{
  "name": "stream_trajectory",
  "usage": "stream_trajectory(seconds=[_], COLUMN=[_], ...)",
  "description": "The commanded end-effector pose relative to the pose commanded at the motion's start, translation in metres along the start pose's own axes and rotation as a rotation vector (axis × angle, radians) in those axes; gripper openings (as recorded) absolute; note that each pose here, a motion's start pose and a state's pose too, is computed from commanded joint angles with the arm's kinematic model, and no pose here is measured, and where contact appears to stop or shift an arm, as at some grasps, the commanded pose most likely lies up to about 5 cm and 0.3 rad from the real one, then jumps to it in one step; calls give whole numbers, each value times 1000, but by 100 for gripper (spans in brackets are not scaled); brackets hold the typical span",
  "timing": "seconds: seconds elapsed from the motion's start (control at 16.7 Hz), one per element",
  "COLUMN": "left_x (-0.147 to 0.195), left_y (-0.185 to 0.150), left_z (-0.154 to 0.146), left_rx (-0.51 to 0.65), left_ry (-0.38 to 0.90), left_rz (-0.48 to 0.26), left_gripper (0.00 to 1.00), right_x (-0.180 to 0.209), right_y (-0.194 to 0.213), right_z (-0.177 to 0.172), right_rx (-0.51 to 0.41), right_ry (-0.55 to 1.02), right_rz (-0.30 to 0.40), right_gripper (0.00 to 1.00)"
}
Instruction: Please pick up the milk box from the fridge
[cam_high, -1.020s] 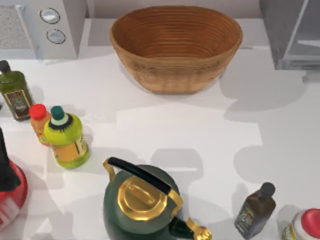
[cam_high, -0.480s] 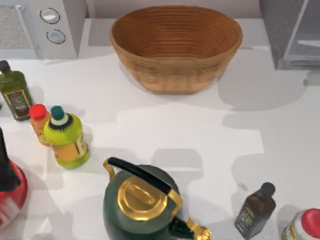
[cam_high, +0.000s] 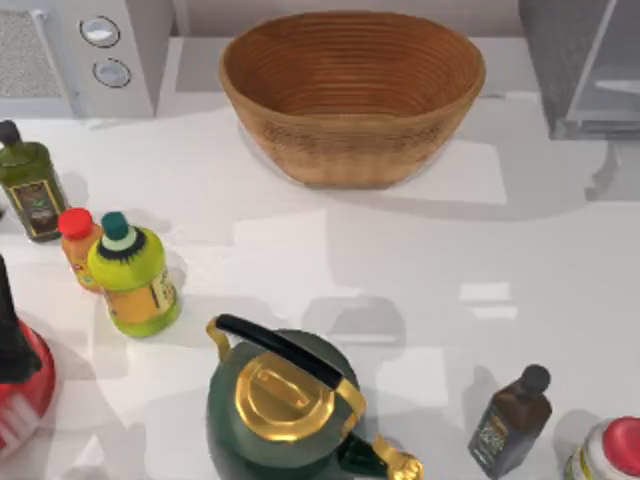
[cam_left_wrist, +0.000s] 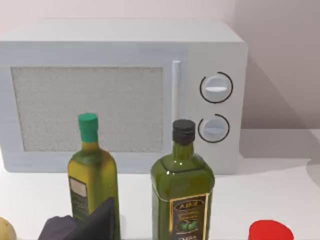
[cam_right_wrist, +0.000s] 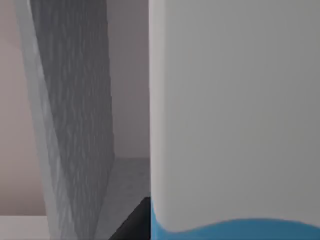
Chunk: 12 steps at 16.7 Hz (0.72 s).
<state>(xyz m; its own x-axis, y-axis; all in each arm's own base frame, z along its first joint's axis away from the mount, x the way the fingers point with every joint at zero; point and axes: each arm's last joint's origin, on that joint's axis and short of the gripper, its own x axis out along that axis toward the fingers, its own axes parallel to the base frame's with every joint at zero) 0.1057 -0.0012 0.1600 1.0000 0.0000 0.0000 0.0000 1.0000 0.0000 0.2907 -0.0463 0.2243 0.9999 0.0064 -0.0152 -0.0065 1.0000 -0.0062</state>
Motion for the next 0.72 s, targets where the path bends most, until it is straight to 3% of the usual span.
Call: stream_trajectory(seconds=[0.36, 0.72], left_x=[0, 0], left_y=[0, 0], left_z=[0, 0], left_rx=[0, 0], left_ry=[0, 0], left_rz=[0, 0], left_gripper=[100, 100], right_x=[-95, -169], right_y=[29, 43], right_z=[11, -26], right_rx=[-3, 0], right_ry=[-8, -56], right_rz=[-3, -7], right_gripper=[0, 0])
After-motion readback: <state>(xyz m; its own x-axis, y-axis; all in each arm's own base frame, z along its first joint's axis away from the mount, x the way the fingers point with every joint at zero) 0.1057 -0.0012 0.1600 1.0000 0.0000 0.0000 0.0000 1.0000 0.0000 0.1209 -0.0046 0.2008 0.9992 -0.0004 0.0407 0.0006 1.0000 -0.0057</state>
